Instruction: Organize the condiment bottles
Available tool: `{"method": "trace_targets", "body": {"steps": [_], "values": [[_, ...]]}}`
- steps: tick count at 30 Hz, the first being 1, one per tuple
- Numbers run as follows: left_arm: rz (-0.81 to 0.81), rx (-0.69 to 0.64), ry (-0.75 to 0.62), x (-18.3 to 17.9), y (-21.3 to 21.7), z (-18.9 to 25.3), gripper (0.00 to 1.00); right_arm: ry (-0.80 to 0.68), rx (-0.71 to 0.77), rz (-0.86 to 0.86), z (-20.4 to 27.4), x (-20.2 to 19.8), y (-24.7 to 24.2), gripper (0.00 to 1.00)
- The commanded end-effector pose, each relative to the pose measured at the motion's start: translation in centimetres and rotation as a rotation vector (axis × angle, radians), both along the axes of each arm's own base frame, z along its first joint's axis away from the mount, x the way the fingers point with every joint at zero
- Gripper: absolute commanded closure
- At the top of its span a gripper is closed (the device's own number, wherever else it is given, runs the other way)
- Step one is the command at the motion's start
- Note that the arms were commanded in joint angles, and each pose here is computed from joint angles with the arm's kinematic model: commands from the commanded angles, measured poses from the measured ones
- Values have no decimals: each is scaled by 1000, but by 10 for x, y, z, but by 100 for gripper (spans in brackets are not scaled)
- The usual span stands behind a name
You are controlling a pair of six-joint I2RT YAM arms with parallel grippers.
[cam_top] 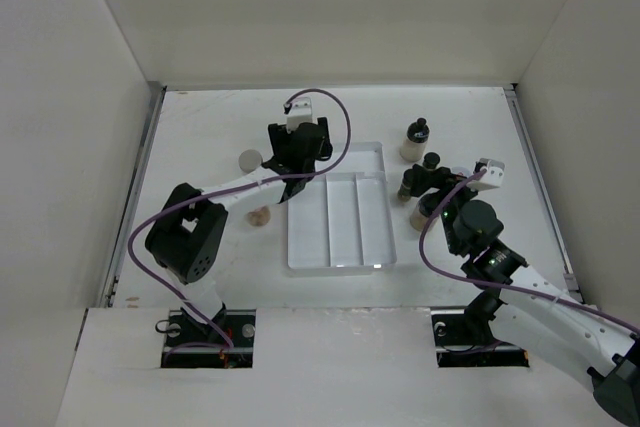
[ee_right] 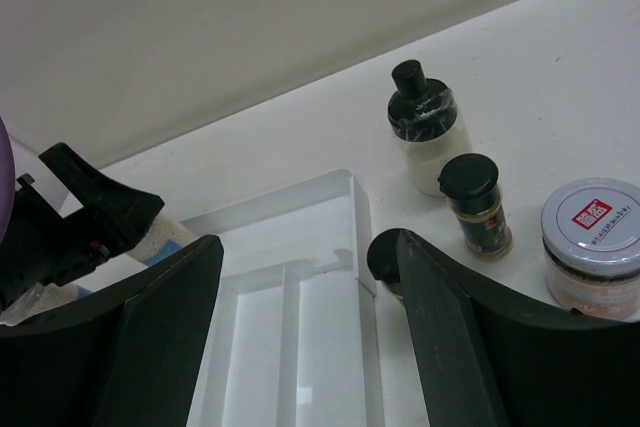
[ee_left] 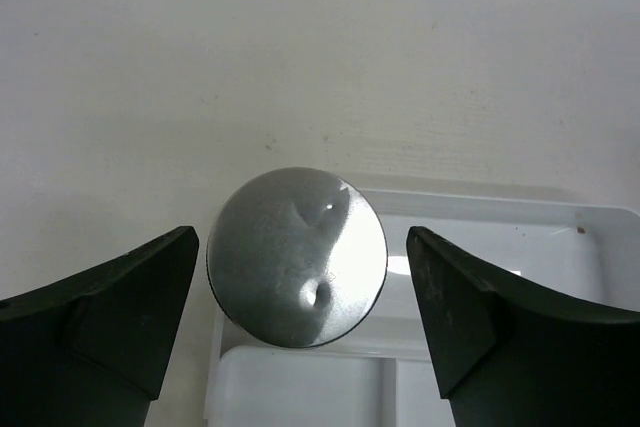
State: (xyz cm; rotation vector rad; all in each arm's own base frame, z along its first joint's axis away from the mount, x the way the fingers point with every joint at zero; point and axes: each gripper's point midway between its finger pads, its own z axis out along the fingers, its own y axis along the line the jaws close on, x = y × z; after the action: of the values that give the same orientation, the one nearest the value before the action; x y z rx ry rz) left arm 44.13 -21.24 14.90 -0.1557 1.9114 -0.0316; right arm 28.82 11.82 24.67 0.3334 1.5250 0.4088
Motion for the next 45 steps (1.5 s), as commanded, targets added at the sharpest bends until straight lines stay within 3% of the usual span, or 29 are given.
{"method": "trace_targets", "body": {"steps": [1,7,12,20,29,33,38,40,45], "values": [[24,-57,-98,2,4,38,13,-58,48,9,26,1,2,23],[19,-120,-184,-15,13,90,8,-56,46,11,26,1,3,23],[58,-149,-206,-43,51,119,9,-51,44,10,24,2,4,23],[202,-99,-71,-76,129,70,10,-56,46,14,26,1,5,20],[212,-65,38,-65,133,16,13,-47,40,14,23,3,6,9],[224,-71,45,-58,137,8,22,-45,38,16,23,4,8,9],[245,-83,5,-54,144,19,50,-47,38,16,23,5,8,9],[243,-108,-42,-55,143,37,59,-46,37,16,23,5,8,9],[233,-203,-282,-65,144,136,62,-41,33,16,21,6,9,9]]}}
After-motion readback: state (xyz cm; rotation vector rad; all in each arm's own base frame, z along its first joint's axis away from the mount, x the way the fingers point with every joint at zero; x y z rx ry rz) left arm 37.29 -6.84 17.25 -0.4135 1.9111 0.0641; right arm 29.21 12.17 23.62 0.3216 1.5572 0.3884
